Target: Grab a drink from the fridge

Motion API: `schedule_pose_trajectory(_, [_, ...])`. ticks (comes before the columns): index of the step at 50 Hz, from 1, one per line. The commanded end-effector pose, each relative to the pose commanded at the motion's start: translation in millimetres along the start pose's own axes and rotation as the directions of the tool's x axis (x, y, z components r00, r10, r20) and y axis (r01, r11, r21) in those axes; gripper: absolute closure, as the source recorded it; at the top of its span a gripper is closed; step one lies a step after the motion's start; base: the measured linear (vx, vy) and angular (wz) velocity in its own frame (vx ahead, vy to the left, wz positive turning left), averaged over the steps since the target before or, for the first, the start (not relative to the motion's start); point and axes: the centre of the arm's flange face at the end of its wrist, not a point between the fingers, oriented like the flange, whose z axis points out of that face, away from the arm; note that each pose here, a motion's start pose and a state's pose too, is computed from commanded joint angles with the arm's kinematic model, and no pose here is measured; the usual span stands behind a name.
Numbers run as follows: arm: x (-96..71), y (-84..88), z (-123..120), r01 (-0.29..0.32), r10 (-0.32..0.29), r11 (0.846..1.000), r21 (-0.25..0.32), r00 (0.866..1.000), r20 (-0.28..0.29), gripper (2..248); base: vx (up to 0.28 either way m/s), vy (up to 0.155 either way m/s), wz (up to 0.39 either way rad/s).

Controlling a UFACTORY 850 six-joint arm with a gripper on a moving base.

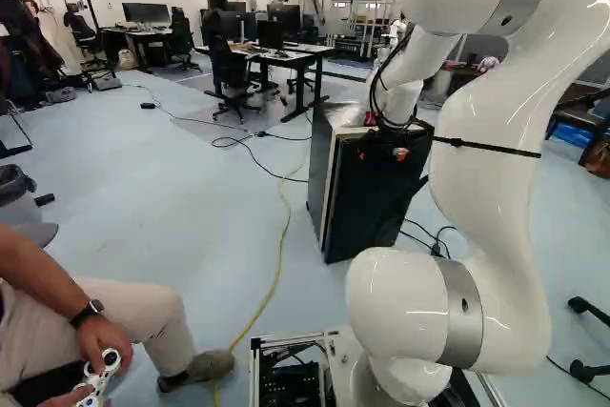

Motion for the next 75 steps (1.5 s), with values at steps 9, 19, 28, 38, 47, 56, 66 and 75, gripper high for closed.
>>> schedule_pose_trajectory(9, [5.2, -3.9, 2, 0.007, -0.007, 1.000, 0.003, 1.000, -0.004, 3, 0.000, 0.000, 0.000])
schedule_pose_trajectory(19, [10.7, -8.0, 5, 0.014, -0.014, 1.000, 0.005, 1.000, -0.009, 3, 0.000, 0.000, 0.000])
schedule_pose_trajectory(28, [15.3, -11.0, 6, 0.019, -0.019, 1.000, 0.007, 1.000, -0.013, 3, 0.000, 0.000, 0.000])
schedule_pose_trajectory(38, [20.0, -14.0, 9, 0.024, -0.024, 1.000, 0.009, 1.000, -0.017, 3, 0.000, 0.000, 0.000])
schedule_pose_trajectory(47, [24.0, -16.4, 10, 0.028, -0.028, 1.000, 0.010, 0.999, -0.020, 3, 0.000, 0.000, 0.000])
schedule_pose_trajectory(56, [27.4, -18.2, 12, 0.031, -0.031, 0.999, 0.012, 0.999, -0.024, 3, 0.000, 0.000, 0.000])
schedule_pose_trajectory(66, [28.2, -18.5, 12, 0.032, -0.032, 0.999, 0.012, 0.999, -0.024, 3, 0.000, 0.000, 0.000])
schedule_pose_trajectory(75, [27.4, -18.5, 12, 0.032, -0.032, 0.999, 0.012, 0.999, -0.024, 3, 0.000, 0.000, 0.000])
